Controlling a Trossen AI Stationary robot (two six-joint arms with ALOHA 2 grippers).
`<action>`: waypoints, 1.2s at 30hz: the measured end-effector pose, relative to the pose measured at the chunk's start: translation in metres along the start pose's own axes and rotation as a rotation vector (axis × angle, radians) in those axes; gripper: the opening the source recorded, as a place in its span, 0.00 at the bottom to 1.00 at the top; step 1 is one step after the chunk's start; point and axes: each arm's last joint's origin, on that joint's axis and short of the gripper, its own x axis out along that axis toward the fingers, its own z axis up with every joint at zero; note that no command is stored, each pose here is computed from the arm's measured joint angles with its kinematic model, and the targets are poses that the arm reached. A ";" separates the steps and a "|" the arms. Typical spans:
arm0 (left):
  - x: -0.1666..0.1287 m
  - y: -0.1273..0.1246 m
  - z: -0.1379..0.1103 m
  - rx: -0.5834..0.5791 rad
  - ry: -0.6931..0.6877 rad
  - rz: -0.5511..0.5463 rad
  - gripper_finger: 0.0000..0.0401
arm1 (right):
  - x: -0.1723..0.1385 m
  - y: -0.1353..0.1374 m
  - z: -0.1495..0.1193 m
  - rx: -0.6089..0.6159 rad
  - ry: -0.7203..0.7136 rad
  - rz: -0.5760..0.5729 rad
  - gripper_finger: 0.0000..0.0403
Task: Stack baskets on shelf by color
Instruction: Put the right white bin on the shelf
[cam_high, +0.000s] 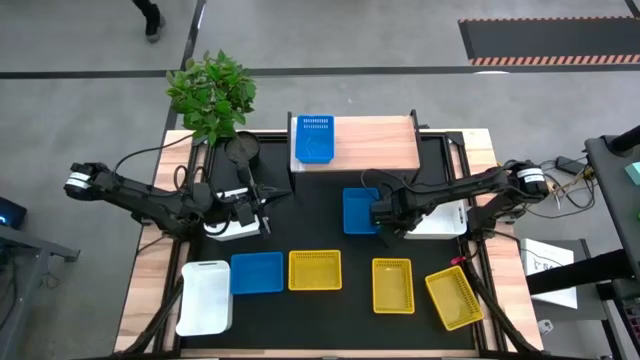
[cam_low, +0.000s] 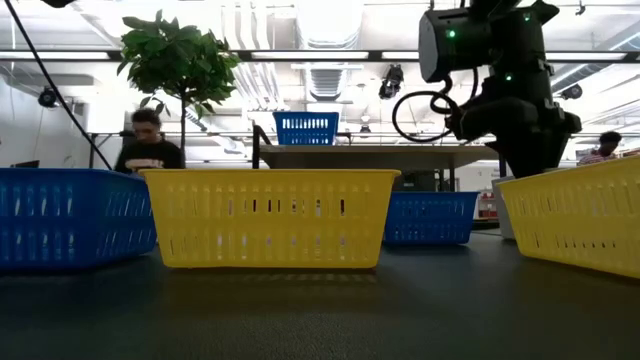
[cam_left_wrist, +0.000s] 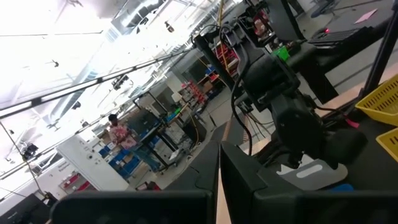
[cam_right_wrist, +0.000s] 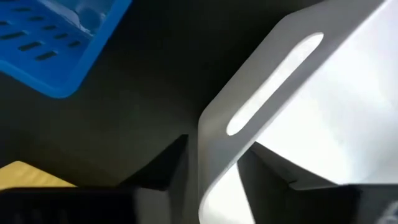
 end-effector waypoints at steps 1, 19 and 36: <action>0.000 0.000 0.000 0.000 0.000 0.000 0.00 | 0.000 0.000 0.000 0.005 0.002 -0.001 0.23; 0.000 0.000 0.000 0.001 0.000 0.000 0.00 | -0.074 -0.017 -0.032 -0.071 -0.004 0.182 0.02; 0.000 0.000 0.000 -0.002 -0.001 0.000 0.00 | -0.194 -0.002 -0.086 -0.807 -0.172 0.708 0.02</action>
